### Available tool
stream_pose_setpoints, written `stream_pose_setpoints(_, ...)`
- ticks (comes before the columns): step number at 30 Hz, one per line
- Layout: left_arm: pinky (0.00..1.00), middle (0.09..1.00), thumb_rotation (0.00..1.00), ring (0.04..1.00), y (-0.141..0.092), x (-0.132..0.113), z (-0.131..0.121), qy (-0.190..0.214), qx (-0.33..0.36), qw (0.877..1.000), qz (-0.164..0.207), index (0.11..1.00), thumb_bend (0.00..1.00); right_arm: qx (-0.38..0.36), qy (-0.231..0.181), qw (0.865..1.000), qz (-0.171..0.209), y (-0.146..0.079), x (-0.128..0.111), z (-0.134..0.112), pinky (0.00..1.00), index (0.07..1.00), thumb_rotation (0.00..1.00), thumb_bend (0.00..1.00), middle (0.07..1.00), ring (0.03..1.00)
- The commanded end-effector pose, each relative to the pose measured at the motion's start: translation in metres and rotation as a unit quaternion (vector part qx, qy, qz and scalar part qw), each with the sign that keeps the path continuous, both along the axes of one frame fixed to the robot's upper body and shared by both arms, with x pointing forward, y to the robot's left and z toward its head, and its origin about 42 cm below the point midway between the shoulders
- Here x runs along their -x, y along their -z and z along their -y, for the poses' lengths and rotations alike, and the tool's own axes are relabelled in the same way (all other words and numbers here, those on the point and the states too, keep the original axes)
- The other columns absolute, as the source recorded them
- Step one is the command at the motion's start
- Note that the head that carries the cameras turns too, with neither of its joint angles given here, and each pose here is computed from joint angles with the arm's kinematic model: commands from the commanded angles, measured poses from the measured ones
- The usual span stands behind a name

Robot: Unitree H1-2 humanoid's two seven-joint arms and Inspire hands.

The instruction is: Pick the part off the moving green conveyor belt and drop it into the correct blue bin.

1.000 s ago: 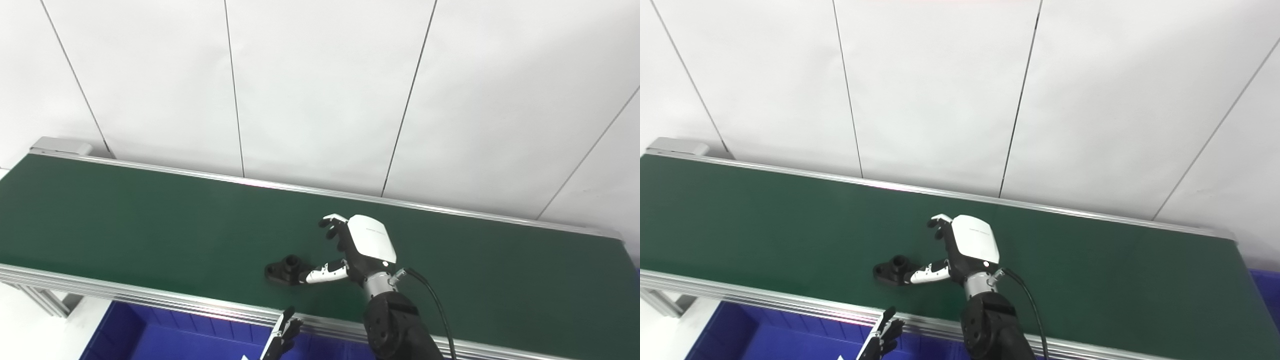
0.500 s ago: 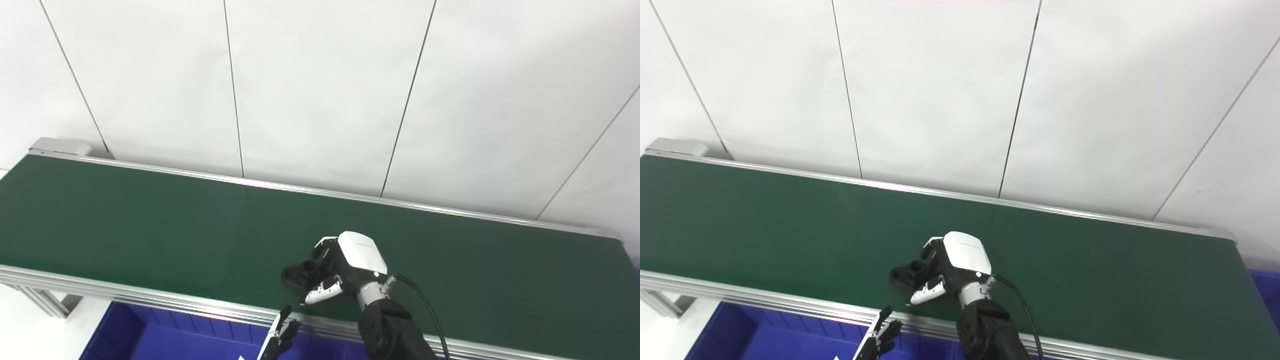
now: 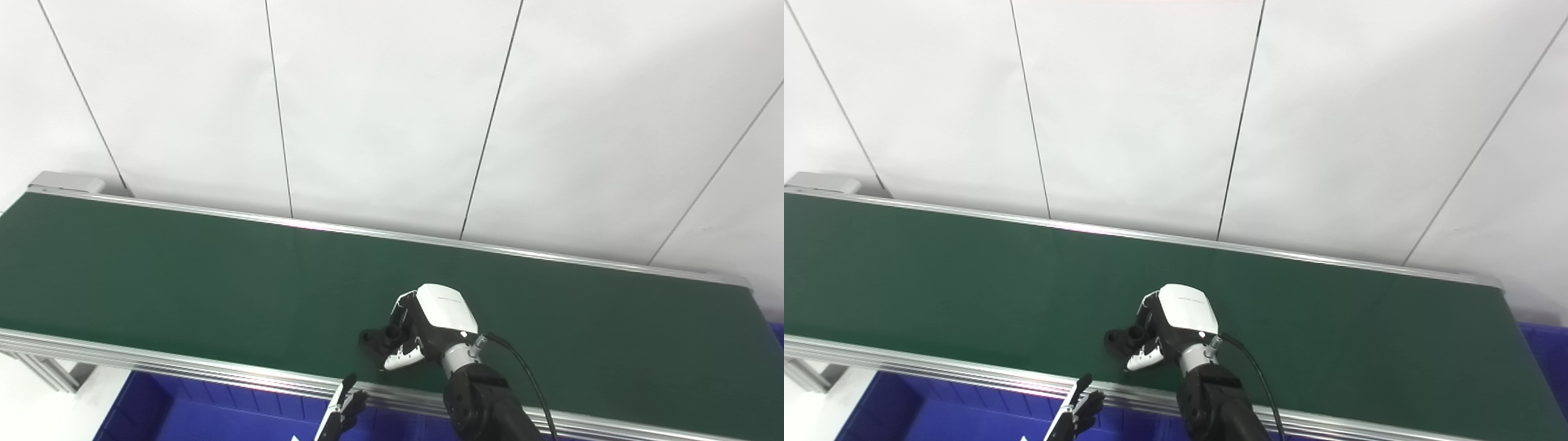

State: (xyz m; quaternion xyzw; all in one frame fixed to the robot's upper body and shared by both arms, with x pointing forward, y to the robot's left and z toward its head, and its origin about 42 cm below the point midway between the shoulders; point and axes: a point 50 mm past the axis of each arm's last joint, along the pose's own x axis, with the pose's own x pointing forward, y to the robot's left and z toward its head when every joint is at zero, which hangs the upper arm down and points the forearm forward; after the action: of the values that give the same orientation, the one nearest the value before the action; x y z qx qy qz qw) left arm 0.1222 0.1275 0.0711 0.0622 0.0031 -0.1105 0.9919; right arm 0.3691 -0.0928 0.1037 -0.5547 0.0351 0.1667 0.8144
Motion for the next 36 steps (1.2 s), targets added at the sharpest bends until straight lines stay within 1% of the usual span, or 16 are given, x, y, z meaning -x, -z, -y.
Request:
stream_pose_setpoints(1, 0.91, 0.927, 0.89, 0.914, -0.017, -0.004, 0.018, 0.001, 0.033, 0.999, 0.025, 1.0, 0.62, 0.023, 0.015, 0.998, -0.062, 0.024, 0.011, 0.008, 0.17, 0.483, 0.0, 0.53, 0.471, 0.248)
stream_pose_setpoints(5, 0.91, 0.924, 0.88, 0.911, -0.017, -0.005, 0.017, 0.003, 0.032, 0.999, 0.025, 1.0, 0.6, 0.019, 0.02, 0.998, -0.059, 0.021, 0.011, 0.006, 0.17, 0.482, 0.0, 0.53, 0.471, 0.249)
stream_pose_setpoints(6, 0.9, 0.923, 0.88, 0.909, -0.017, -0.005, 0.017, 0.003, 0.033, 0.999, 0.025, 1.0, 0.61, 0.018, 0.022, 0.998, -0.06, 0.021, 0.011, 0.006, 0.18, 0.492, 0.0, 0.53, 0.424, 0.26)
stream_pose_setpoints(7, 0.9, 0.923, 0.89, 0.909, -0.017, -0.005, 0.017, 0.003, 0.033, 0.999, 0.025, 1.0, 0.61, 0.017, 0.022, 0.998, -0.061, 0.021, 0.011, 0.006, 0.18, 0.495, 0.0, 0.53, 0.408, 0.264)
stream_pose_setpoints(9, 0.9, 0.923, 0.89, 0.907, -0.017, -0.006, 0.017, 0.003, 0.032, 0.999, 0.024, 1.0, 0.62, 0.013, 0.022, 0.998, -0.055, 0.021, 0.013, 0.005, 0.17, 0.486, 0.0, 0.53, 0.452, 0.243)
stream_pose_setpoints(12, 0.9, 0.923, 0.9, 0.904, -0.017, -0.006, 0.017, 0.005, 0.028, 0.999, 0.025, 1.0, 0.62, 0.008, 0.025, 0.998, -0.051, 0.019, 0.014, 0.003, 0.15, 0.483, 0.0, 0.53, 0.467, 0.225)
stream_pose_setpoints(13, 0.9, 0.923, 0.9, 0.904, -0.017, -0.006, 0.016, 0.006, 0.028, 0.999, 0.025, 1.0, 0.62, 0.008, 0.026, 0.998, -0.05, 0.018, 0.015, 0.003, 0.16, 0.483, 0.0, 0.53, 0.469, 0.239)
stream_pose_setpoints(14, 0.9, 0.923, 0.9, 0.905, -0.017, -0.006, 0.016, 0.006, 0.027, 0.999, 0.025, 1.0, 0.62, 0.006, 0.027, 0.998, -0.049, 0.017, 0.015, 0.002, 0.17, 0.495, 0.0, 0.53, 0.432, 0.253)
stream_pose_setpoints(16, 0.89, 0.923, 0.9, 0.902, -0.017, -0.006, 0.016, 0.006, 0.025, 0.999, 0.026, 1.0, 0.61, 0.002, 0.03, 0.998, -0.047, 0.016, 0.015, 0.002, 0.18, 0.486, 0.0, 0.53, 0.465, 0.261)
stream_pose_setpoints(17, 0.88, 0.92, 0.89, 0.9, -0.017, -0.007, 0.015, 0.006, 0.025, 0.999, 0.027, 1.0, 0.6, -0.001, 0.029, 0.999, -0.044, 0.014, 0.015, 0.001, 0.19, 0.495, 0.0, 0.53, 0.431, 0.266)
stream_pose_setpoints(19, 0.88, 0.918, 0.89, 0.899, -0.017, -0.007, 0.014, 0.007, 0.026, 0.999, 0.026, 1.0, 0.6, -0.007, 0.029, 0.999, -0.041, 0.009, 0.016, 0.0, 0.19, 0.501, 0.0, 0.52, 0.408, 0.268)
stream_pose_setpoints(20, 0.89, 0.915, 0.89, 0.9, -0.016, -0.007, 0.014, 0.007, 0.026, 0.999, 0.025, 1.0, 0.6, -0.011, 0.029, 0.999, -0.039, 0.007, 0.016, -0.001, 0.23, 0.504, 0.0, 0.52, 0.409, 0.304)
stream_pose_setpoints(23, 0.89, 0.913, 0.89, 0.899, -0.016, -0.007, 0.013, 0.006, 0.026, 0.999, 0.024, 1.0, 0.6, -0.022, 0.033, 0.999, -0.021, 0.0, 0.015, -0.002, 0.27, 0.508, 0.0, 0.53, 0.41, 0.329)
stream_pose_setpoints(27, 0.89, 0.912, 0.89, 0.902, -0.017, -0.008, 0.012, 0.006, 0.026, 0.999, 0.023, 1.0, 0.6, -0.028, 0.026, 0.999, -0.008, -0.006, 0.014, 0.0, 0.26, 0.51, 0.0, 0.53, 0.409, 0.31)
stream_pose_setpoints(32, 0.9, 0.913, 0.89, 0.905, -0.017, -0.008, 0.01, 0.007, 0.026, 0.999, 0.024, 1.0, 0.59, -0.038, 0.022, 0.999, 0.002, -0.009, 0.015, 0.005, 0.25, 0.515, 0.0, 0.53, 0.422, 0.322)
stream_pose_setpoints(36, 0.9, 0.915, 0.89, 0.905, -0.017, -0.007, 0.008, 0.008, 0.025, 0.999, 0.025, 1.0, 0.6, -0.046, 0.021, 0.999, 0.017, -0.014, 0.019, 0.013, 0.22, 0.516, 0.0, 0.52, 0.412, 0.296)
